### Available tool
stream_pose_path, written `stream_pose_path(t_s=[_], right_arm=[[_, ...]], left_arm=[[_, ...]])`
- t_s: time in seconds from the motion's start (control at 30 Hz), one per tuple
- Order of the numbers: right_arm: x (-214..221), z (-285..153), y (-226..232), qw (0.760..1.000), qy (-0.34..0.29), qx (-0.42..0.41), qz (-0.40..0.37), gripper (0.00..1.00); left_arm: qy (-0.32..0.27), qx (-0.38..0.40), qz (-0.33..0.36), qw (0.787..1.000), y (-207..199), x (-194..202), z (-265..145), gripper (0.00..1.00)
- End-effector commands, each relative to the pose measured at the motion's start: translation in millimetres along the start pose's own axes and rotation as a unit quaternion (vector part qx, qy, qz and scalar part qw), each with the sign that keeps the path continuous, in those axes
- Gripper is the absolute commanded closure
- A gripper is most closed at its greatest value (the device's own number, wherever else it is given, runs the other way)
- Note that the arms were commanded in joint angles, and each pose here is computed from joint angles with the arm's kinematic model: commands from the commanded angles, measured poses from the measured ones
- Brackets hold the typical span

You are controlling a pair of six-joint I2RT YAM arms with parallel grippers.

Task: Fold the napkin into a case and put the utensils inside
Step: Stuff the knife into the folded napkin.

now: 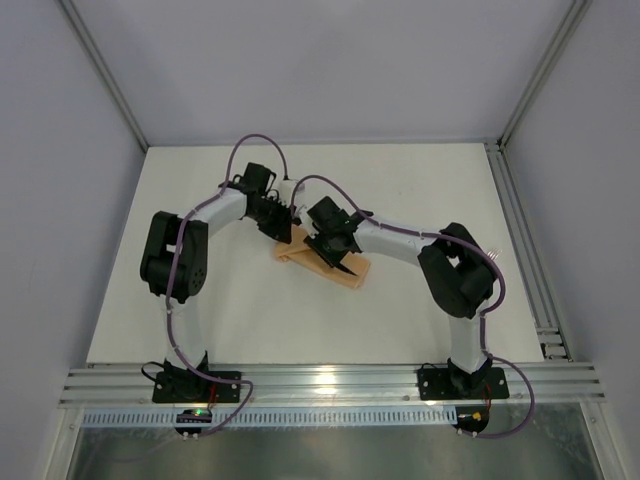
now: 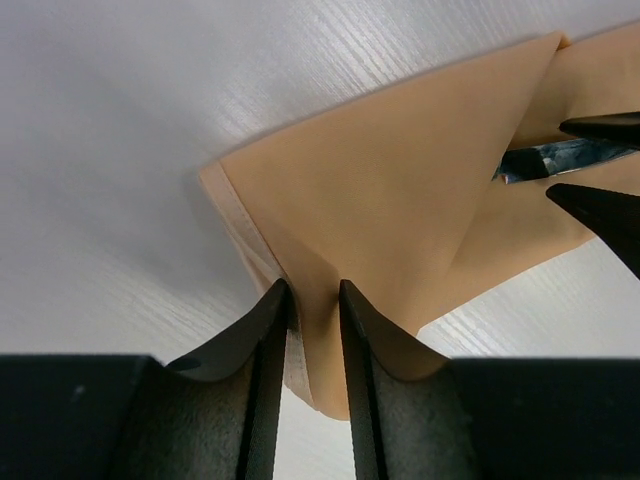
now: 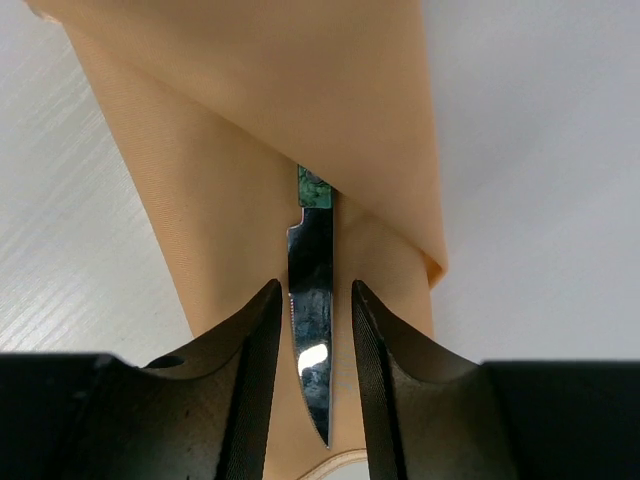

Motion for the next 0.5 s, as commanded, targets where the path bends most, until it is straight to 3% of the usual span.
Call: stream_pose_path(t_s=[0.0,0.13,0.23,0.33,0.4,0.47], right_arm=[[-16.3,-12.1,-10.8,0.999,-0.022,0.036,-0.008,0.61],[-23.1,-59.7,-24.0,0.994,-0.056,0.089,0.016,0.43],[-28.4,-102.9,-35.1,0.985,-0.091,0.136,0.049,0.38],[-14.7,-135.6,-54.0,0.964,-0.094,0.216,0.123,0.21],[10.0,-164.0,-76.2,0.933,-0.097,0.279,0.208,0.01],[58.8,-182.1,-98.9,0.877,-0.08,0.327,0.342,0.01]], left_arm=[[-0.027,-0.021,0.017,0.999,-1.0,-10.3,-13.3,0.7],[-0.04,-0.056,0.011,0.998,7.1,-10.1,-29.3,0.61],[-0.053,-0.075,0.012,0.996,7.9,-10.0,-42.7,0.54],[-0.063,-0.087,0.013,0.994,4.8,-11.2,-53.7,0.51],[-0.071,-0.096,0.015,0.993,3.6,-13.6,-60.1,0.49],[-0.082,-0.102,0.018,0.991,0.9,-15.7,-68.9,0.48]])
Point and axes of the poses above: each gripper's point midway between its finger pads, its own z axis out along the fingers, its own y axis along the line the jaws close on, x = y × z, the point moved 5 cm from there along -z, back along the fingers, and after that the axes turned 10 degrees about -z, right-handed, at the moved point
